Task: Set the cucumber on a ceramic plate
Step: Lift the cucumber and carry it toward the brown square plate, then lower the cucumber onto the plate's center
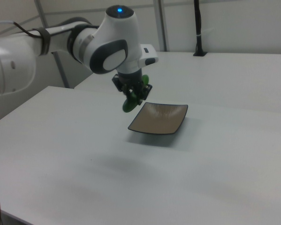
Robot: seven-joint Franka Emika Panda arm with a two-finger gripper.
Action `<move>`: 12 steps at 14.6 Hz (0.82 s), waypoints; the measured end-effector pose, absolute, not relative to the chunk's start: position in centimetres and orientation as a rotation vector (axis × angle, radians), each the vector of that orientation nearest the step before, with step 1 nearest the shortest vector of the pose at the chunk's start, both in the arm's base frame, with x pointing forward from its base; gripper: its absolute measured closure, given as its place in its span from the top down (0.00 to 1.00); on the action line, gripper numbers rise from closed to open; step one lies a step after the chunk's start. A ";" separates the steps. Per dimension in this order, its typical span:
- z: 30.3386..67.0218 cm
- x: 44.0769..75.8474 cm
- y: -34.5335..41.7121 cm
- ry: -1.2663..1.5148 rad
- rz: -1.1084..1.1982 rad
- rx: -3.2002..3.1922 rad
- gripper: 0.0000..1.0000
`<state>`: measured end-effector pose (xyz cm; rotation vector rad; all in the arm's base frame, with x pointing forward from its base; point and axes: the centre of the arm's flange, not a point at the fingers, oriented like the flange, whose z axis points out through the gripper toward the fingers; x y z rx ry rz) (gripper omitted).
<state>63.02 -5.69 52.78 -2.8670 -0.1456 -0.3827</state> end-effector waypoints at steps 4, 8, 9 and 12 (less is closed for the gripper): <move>50.0 66.5 -4.4 -0.132 -0.589 -2.883 0.42; 46.6 69.0 -3.3 -0.121 -0.729 -2.893 0.42; 45.5 69.8 -3.1 -0.118 -0.760 -2.896 0.42; 42.5 71.6 -2.7 -0.113 -0.811 -2.904 0.42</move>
